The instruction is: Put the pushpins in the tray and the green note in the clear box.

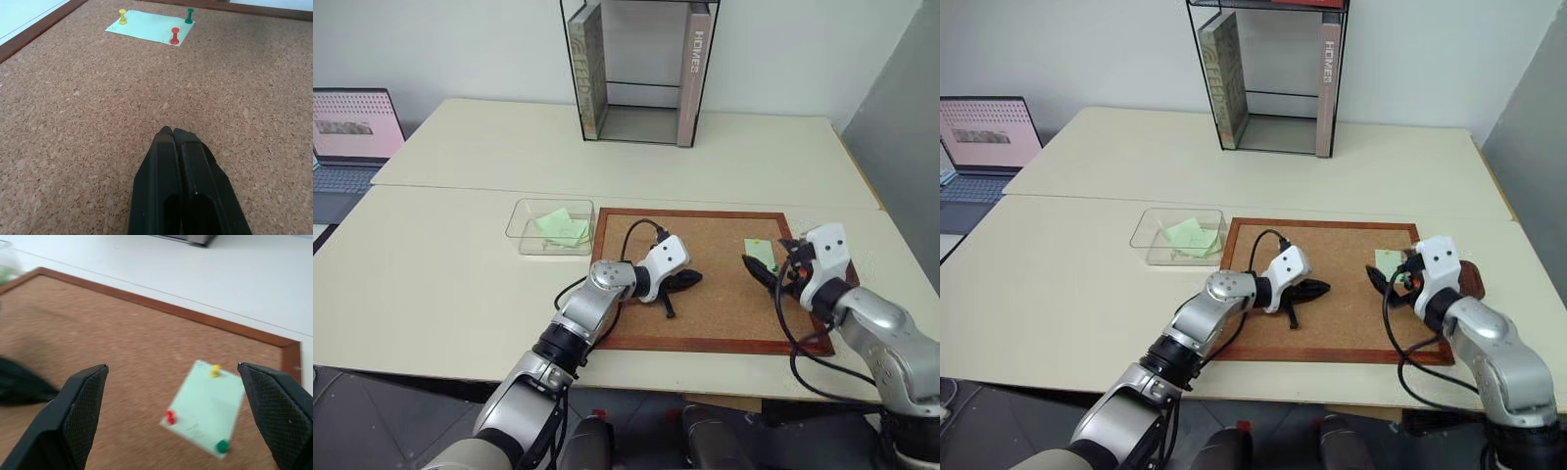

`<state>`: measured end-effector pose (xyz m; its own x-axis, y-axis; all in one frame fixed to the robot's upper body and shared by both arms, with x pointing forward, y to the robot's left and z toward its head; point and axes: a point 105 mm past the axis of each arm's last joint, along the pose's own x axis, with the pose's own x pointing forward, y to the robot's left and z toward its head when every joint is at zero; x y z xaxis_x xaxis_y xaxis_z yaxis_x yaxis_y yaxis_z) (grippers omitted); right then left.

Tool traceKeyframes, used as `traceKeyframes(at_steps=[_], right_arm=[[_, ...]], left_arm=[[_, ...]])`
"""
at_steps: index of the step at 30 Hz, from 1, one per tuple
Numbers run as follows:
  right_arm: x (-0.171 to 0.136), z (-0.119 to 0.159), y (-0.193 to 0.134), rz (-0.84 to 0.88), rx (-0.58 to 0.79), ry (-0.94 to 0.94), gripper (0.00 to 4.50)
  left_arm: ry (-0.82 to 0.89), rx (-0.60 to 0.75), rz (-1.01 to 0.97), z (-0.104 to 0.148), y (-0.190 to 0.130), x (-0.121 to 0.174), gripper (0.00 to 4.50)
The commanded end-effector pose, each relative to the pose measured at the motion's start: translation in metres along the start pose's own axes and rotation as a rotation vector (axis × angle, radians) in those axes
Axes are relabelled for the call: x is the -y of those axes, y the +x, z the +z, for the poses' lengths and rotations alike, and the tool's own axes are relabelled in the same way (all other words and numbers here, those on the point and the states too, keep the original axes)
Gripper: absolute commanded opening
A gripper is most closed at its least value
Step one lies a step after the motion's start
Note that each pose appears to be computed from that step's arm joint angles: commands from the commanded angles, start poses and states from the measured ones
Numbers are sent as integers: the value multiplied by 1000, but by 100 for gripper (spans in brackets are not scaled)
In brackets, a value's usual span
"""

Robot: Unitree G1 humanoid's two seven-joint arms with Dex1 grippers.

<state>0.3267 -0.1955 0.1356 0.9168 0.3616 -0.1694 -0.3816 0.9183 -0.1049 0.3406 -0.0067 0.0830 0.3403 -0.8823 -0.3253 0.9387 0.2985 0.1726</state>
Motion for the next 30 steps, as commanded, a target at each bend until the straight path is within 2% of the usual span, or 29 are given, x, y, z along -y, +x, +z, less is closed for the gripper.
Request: traceKeyframes(at_steps=[1, 15, 23, 30], right_arm=[[16, 4, 19, -23, 20, -20, 450], [29, -12, 50, -32, -8, -58, 450], [32, -14, 55, -39, -5, -61, 313], [31, -13, 60, -40, 6, -56, 160]], left_arm=[[17, 3, -18, 1, 0, 7, 6], [1, 30, -22, -7, -8, 19, 6], [-1, 19, -11, -9, -10, 15, 0], [-4, 9, -4, -11, -13, 10, 0]])
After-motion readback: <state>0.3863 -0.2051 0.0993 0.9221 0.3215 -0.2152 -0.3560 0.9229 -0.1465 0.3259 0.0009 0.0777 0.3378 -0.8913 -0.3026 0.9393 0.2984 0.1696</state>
